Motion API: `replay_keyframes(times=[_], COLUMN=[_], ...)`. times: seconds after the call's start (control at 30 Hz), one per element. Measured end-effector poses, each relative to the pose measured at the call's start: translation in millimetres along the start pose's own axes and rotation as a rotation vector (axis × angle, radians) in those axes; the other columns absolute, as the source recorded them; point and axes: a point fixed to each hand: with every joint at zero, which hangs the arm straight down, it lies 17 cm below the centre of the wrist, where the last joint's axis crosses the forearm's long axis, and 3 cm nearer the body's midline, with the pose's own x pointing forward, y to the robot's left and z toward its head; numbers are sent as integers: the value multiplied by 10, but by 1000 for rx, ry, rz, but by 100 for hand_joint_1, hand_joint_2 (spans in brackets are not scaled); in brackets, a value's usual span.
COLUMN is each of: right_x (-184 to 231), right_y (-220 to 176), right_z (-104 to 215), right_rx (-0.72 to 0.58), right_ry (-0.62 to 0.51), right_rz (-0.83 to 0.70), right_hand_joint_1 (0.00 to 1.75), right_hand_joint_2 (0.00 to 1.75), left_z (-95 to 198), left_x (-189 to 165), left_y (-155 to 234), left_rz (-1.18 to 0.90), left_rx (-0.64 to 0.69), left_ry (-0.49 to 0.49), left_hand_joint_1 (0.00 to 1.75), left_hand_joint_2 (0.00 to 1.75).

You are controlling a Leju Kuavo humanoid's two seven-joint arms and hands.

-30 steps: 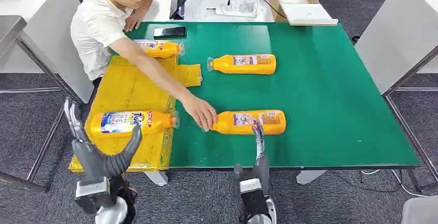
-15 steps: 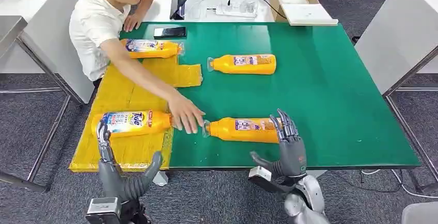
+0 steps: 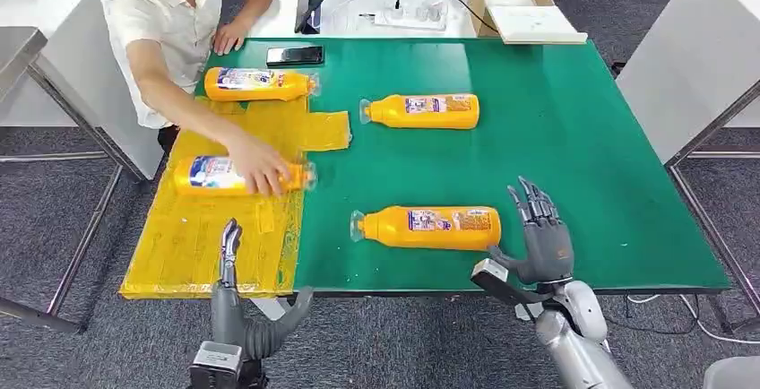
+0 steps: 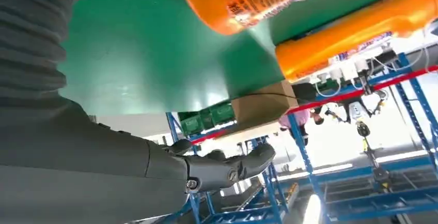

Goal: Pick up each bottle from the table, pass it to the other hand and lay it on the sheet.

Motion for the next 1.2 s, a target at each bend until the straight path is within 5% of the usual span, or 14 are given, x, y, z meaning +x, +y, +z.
replay_keyframes(times=[0.23, 0.37, 0.5, 0.67, 1.2], right_x=[-73, 80, 313, 423, 137], right_y=[218, 413, 588, 809, 956], right_z=[-33, -78, -77, 32, -66], right_rx=[101, 165, 242, 337, 452], right_ry=[13, 0, -85, -134, -34], right_rz=[7, -189, -231, -191, -94], right_hand_joint_1=[0, 0, 0, 0, 0], right_hand_joint_2=[175, 175, 175, 175, 175], left_z=[14, -13, -33, -50, -34], left_x=[54, 111, 178, 226, 237], left_y=[-155, -262, -409, -515, -639], left_rz=[23, 32, 57, 69, 116], left_rx=[-50, -86, -141, -178, -237], left_ry=[-14, -39, -63, -81, -65], left_hand_joint_1=[0, 0, 0, 0, 0], left_hand_joint_2=[175, 175, 175, 175, 175])
